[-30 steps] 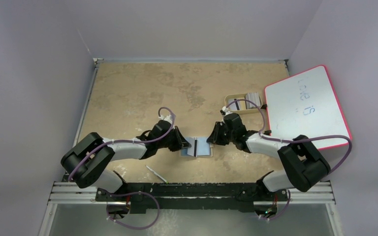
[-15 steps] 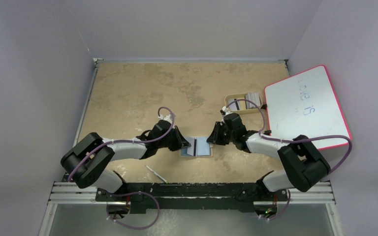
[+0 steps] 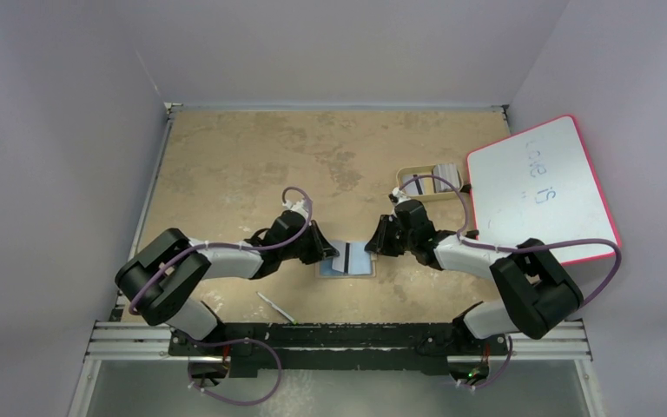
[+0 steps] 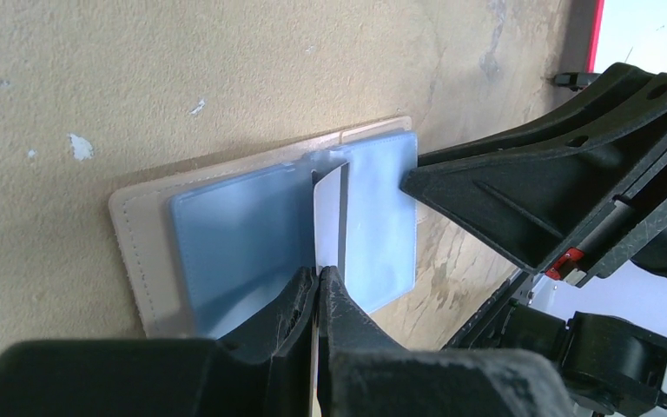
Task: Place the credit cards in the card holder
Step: Insert the credit card into the card holder.
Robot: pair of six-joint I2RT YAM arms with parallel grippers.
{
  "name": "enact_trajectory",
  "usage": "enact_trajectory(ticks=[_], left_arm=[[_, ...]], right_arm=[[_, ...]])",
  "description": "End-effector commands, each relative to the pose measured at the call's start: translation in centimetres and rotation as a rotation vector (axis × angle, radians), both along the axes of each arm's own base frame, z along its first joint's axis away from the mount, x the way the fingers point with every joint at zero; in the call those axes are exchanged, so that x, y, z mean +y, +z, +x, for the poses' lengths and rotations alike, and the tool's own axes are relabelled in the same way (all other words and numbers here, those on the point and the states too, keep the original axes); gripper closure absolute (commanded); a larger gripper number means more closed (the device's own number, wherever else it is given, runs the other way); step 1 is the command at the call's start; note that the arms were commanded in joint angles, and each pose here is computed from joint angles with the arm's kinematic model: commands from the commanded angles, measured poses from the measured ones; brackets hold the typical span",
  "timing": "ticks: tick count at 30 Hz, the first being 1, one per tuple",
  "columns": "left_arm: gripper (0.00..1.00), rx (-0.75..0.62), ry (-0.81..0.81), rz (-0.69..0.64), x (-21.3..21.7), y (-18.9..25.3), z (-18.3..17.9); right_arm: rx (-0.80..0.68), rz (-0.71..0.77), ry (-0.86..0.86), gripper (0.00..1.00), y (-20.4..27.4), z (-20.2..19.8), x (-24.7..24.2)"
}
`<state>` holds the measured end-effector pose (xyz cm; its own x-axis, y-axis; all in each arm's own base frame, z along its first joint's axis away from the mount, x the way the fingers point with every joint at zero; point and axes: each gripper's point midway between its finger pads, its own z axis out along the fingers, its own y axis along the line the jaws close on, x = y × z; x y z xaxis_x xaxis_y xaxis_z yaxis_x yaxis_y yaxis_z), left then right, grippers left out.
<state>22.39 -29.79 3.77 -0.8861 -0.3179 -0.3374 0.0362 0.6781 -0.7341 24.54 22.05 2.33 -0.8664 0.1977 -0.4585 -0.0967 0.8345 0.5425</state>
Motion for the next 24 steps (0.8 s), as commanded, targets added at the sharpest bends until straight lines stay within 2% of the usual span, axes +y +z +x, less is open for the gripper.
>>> enact_trajectory(ticks=[1,15,19,24], left_arm=[[1.0,-0.063,-0.002,0.029,0.1,-0.3,1.1],[1.0,-0.056,0.001,-0.035,-1.4,-0.3,0.0],[0.89,-0.042,0.01,-0.046,-1.4,-0.1,-0.2],[0.79,-0.04,0.02,-0.023,-1.2,0.2,0.0]], right_arm=[[-0.002,-0.007,0.006,0.79,-0.6,-0.2,-0.1],[-0.002,0.022,-0.025,0.79,-0.3,-0.2,0.0],[-0.019,0.005,-0.042,0.72,0.6,0.2,-0.3],[-0.061,0.008,-0.051,0.7,2.9,0.6,-0.5]])
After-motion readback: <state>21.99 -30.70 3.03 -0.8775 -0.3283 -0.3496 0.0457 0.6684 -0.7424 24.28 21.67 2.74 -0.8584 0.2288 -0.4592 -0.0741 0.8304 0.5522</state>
